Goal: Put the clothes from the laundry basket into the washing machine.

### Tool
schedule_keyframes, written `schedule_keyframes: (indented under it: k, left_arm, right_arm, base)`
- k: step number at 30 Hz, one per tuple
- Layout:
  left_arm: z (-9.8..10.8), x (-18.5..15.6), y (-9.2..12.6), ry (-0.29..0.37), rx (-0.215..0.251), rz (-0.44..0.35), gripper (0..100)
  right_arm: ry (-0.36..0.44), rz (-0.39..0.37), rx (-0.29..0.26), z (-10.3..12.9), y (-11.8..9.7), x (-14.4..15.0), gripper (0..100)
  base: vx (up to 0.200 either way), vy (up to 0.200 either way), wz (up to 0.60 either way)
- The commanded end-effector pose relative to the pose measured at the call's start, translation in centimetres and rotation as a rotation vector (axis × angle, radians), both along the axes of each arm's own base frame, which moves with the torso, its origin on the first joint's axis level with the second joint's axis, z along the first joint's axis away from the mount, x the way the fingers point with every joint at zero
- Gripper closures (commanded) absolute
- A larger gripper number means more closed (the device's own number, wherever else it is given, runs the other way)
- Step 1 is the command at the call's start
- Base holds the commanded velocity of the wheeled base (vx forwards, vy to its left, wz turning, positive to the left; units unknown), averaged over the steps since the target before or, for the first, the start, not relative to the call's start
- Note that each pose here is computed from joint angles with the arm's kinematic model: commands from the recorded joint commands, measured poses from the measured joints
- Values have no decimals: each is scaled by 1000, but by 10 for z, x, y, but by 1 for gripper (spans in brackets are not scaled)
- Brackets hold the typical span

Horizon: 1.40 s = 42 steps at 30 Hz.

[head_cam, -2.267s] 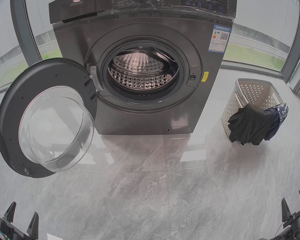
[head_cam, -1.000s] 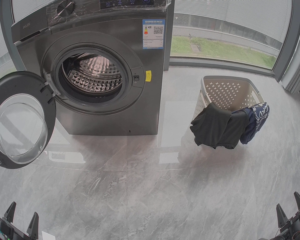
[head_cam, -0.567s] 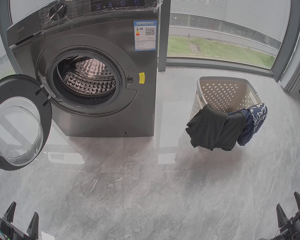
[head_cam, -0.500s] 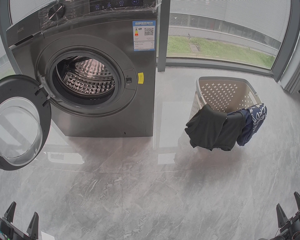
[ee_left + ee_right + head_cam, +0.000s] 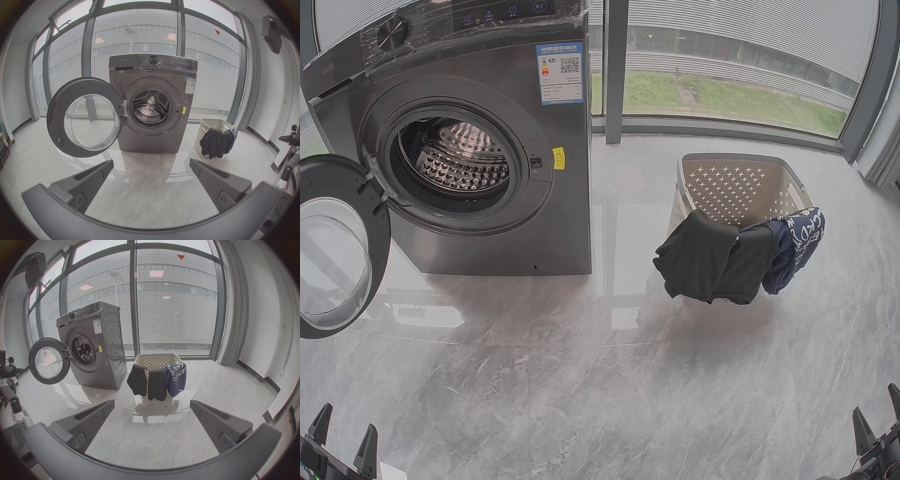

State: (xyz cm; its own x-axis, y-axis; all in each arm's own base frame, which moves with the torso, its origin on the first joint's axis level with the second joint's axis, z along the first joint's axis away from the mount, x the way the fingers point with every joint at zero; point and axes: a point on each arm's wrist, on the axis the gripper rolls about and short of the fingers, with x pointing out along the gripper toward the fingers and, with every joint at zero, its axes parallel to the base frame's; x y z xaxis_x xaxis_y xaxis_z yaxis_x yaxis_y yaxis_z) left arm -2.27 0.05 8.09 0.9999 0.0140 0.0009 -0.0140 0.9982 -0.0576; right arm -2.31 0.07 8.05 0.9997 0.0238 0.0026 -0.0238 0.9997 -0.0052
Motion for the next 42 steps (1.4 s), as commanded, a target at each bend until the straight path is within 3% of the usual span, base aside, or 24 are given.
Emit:
schedule_keyframes:
  k: [1, 13, 25, 34, 42]
  left_arm:
    - [-5, 1, 0, 7, 1, 1, 0]
    - [-5, 1, 0, 7, -1, 1, 0]
    - [-5, 1, 0, 7, -1, 1, 0]
    - [-5, 1, 0, 7, 1, 1, 0]
    - [-5, 1, 0, 7, 1, 7, 0]
  right_arm:
    - [9, 1, 1, -5, 0, 1, 0]
    - [9, 1, 1, -5, 0, 1, 0]
    - [9, 1, -1, -5, 0, 1, 0]
    - [9, 1, -1, -5, 0, 1, 0]
    - [9, 1, -1, -5, 0, 1, 0]
  base:
    - [0, -200, 0]
    - [0, -50, 0]
    - [0, -200, 0]
    - [0, 0, 0]
    - [200, 0, 0]
